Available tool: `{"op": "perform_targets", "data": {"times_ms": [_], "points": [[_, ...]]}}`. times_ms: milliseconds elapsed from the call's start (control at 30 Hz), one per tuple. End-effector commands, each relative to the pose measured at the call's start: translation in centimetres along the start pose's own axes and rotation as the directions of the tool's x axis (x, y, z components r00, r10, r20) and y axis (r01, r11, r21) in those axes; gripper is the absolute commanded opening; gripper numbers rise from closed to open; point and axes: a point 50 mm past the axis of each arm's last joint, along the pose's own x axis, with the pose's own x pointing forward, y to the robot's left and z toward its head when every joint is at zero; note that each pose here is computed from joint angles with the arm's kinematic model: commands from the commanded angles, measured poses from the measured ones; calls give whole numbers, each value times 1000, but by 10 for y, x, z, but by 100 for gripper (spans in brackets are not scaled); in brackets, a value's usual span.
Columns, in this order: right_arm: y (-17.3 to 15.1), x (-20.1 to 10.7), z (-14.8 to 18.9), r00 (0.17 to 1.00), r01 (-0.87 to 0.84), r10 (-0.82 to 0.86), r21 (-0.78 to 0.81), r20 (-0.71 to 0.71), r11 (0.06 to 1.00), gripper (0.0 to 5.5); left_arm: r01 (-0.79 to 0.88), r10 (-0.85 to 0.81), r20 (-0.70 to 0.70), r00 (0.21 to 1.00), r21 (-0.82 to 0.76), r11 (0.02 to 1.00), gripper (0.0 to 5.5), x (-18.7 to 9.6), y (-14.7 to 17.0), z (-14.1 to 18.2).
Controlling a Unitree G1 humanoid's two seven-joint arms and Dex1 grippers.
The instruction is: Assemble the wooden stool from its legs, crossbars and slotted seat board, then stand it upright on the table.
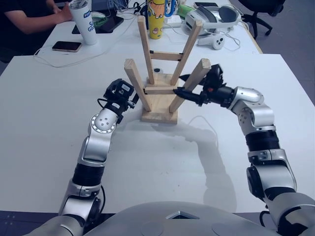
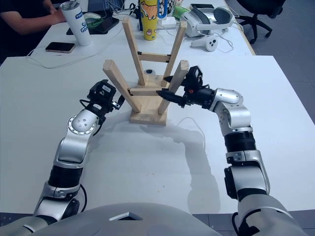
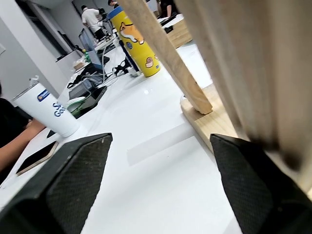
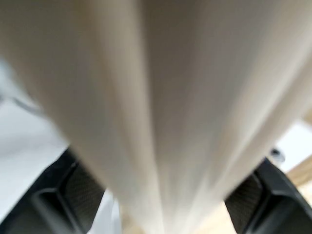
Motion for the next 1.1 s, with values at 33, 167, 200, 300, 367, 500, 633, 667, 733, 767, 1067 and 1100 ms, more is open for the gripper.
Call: {"op": "perform_targets", "data": {"times_ms": [33, 167, 200, 300, 367, 500, 633, 667, 733, 767, 1067, 1100], "points": [[0, -13, 4, 995, 64, -67, 49, 79, 997, 323, 25, -24, -5, 1000, 4, 1000, 374, 0, -4, -3], [3, -37, -13, 986, 161, -163, 71, 26, 984, 323, 28, -28, -9, 1000, 3, 1000, 374, -2, -6, -4], [6, -45, -20, 981, 193, -194, 79, 3, 978, 323, 25, -25, -11, 1000, 0, 1000, 374, -3, -6, -5], [18, -60, -44, 964, 260, -253, 88, -85, 962, 323, 13, -13, -26, 1000, -8, 1000, 374, -7, -7, -11], [26, -63, -58, 952, 297, -286, 107, -110, 949, 323, 19, -20, -32, 999, -14, 1000, 374, -8, -11, -12], [32, -60, -78, 906, 419, -404, 136, -126, 898, 323, 28, -29, -20, 999, -25, 999, 374, -7, -17, -7], [37, -57, -90, 810, 583, -575, 255, -114, 772, 323, 23, -24, -26, 999, -51, 998, 374, -8, -19, -8], [36, -58, -93, 769, 633, -628, 288, -122, 719, 323, 13, -15, -34, 999, -63, 998, 374, -9, -18, -10], [37, -63, -103, 626, 764, -757, 338, -184, 550, 323, -63, 55, -54, 997, -156, 986, 374, -15, -10, -20], [39, -65, -108, 561, 812, -795, 343, -230, 473, 323, -101, 92, -56, 994, -185, 978, 374, -18, -6, -25], [64, -58, -74, 408, 910, -903, -15, -135, 414, 250, -313, 392, 109, 913, -427, 848, 262, -49, 25, -22], [63, -57, -67, 383, 922, -919, -13, -96, 386, 240, -326, 429, 149, 891, -446, 834, 252, -51, 29, -15]]}}
